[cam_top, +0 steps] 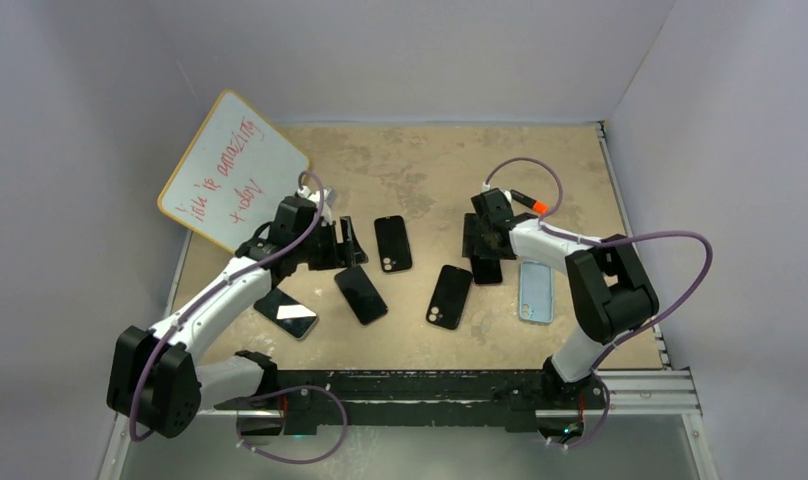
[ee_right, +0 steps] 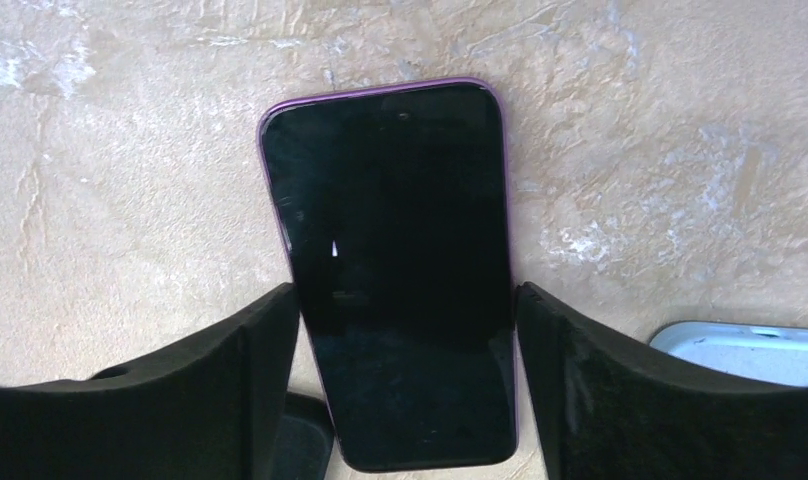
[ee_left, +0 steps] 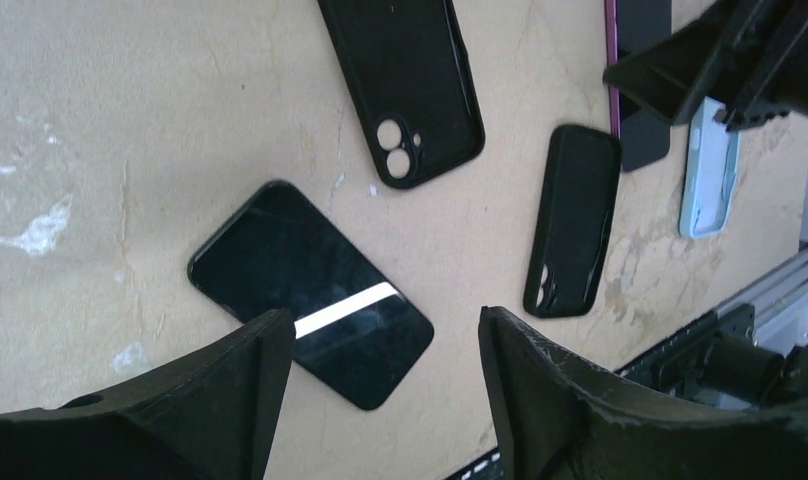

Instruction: Put the phone into the phone case

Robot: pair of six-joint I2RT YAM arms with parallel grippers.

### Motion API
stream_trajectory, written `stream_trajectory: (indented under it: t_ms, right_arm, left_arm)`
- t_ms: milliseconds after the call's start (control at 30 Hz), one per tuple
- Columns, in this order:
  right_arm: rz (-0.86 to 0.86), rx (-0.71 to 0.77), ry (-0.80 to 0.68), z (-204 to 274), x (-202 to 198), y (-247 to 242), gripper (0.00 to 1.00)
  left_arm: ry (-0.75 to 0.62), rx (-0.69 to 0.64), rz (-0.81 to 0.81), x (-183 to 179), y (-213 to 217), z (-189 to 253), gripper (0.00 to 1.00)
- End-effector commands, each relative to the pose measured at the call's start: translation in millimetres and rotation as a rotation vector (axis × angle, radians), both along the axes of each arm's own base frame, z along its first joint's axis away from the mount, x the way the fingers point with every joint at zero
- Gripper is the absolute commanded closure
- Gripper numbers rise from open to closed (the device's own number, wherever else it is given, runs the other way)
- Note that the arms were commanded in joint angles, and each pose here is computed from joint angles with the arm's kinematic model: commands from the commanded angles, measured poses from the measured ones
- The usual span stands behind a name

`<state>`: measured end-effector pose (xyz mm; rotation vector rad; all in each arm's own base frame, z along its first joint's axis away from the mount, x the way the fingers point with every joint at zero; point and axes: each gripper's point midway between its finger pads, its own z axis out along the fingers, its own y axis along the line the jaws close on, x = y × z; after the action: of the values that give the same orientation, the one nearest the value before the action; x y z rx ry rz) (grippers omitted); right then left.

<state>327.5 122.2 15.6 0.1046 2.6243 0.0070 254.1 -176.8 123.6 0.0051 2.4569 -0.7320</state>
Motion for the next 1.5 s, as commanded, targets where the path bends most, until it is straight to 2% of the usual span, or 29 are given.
stream_trajectory:
  t_ms: [0,67,333,467,667,867,933,1033,1100,1200,1333,1467]
  right_arm:
    - [0.002,-0.032,0.078,-19.8,-19.5,-6.5,0.27]
    - [-0.002,-0.037,0.071,-17.1,-20.0,-8.2,0.35]
    - [-0.011,-0.041,0.061,-3.0,-24.2,-12.2,0.46]
    - [-0.023,-0.055,0.061,0.8,-27.1,-16.7,0.48]
    - [-0.026,0.007,0.028,14.0,-29.4,-9.9,0.50]
    - [-0.011,0.053,0.032,16.4,-40.6,-5.5,0.51]
    - [-0.010,0.070,0.015,19.8,-44.9,-5.9,0.51]
    - [-0.017,0.077,-0.011,26.5,-48.6,-8.9,0.52]
    - [-0.020,0.079,-0.030,31.9,-49.4,-10.7,0.51]
    - [-0.013,0.098,-0.042,35.5,-53.1,-9.4,0.51]
    - [-0.006,0.118,-0.048,37.4,-57.8,-8.0,0.51]
    - [-0.010,0.119,-0.057,39.7,-60.7,-10.2,0.51]
  left_arm:
    - [-0.101,-0.033,0.071,43.8,-12.3,10.0,0.32]
    - [-0.102,-0.030,0.067,58.3,-19.9,5.4,0.33]
    - [-0.039,0.096,0.048,97.4,-46.3,-39.7,0.37]
    - [-0.002,0.133,0.032,110.0,-52.9,-60.0,0.42]
    - [0.016,0.225,-0.002,115.2,-54.5,-79.8,0.49]
    - [0.038,0.269,-0.129,109.9,-60.7,-100.0,0.57]
    - [0.022,0.278,-0.179,110.9,-63.0,-98.9,0.65]
    - [0.002,0.289,-0.260,111.8,-67.5,-92.2,0.81]
    - [-0.026,0.276,-0.346,109.0,-74.8,-85.7,0.88]
    - [-0.110,0.324,-0.447,109.1,-77.6,-76.7,0.99]
    - [-0.277,0.349,-0.633,98.4,-90.6,-62.0,1.00]
    - [-0.398,0.357,-0.730,100.5,-102.7,-43.4,1.00]
